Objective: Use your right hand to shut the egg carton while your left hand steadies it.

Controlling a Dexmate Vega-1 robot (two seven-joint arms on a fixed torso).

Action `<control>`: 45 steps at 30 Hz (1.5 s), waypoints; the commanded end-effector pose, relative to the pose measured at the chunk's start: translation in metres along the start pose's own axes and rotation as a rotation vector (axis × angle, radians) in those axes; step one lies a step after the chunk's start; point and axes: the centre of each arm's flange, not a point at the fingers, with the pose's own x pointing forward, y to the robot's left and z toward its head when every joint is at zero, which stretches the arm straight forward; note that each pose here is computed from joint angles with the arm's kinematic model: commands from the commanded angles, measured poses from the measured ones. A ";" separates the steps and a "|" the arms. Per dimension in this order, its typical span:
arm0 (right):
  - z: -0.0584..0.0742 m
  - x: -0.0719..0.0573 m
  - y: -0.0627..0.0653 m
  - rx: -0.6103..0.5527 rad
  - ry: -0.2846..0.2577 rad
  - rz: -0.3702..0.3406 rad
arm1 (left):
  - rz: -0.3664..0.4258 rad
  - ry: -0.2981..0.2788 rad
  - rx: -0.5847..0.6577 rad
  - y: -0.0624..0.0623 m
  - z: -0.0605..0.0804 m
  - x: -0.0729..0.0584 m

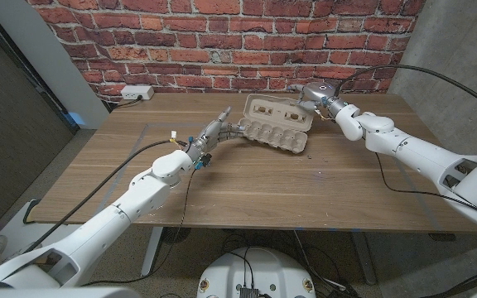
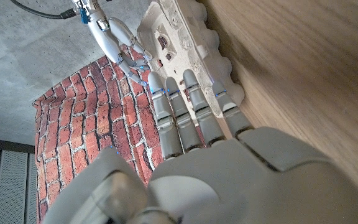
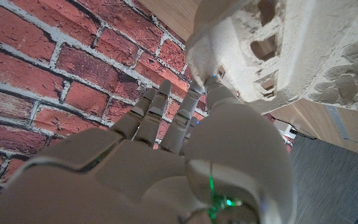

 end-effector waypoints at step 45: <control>0.010 -0.009 0.007 0.041 -0.030 0.016 | -0.076 0.015 0.045 -0.017 -0.004 0.018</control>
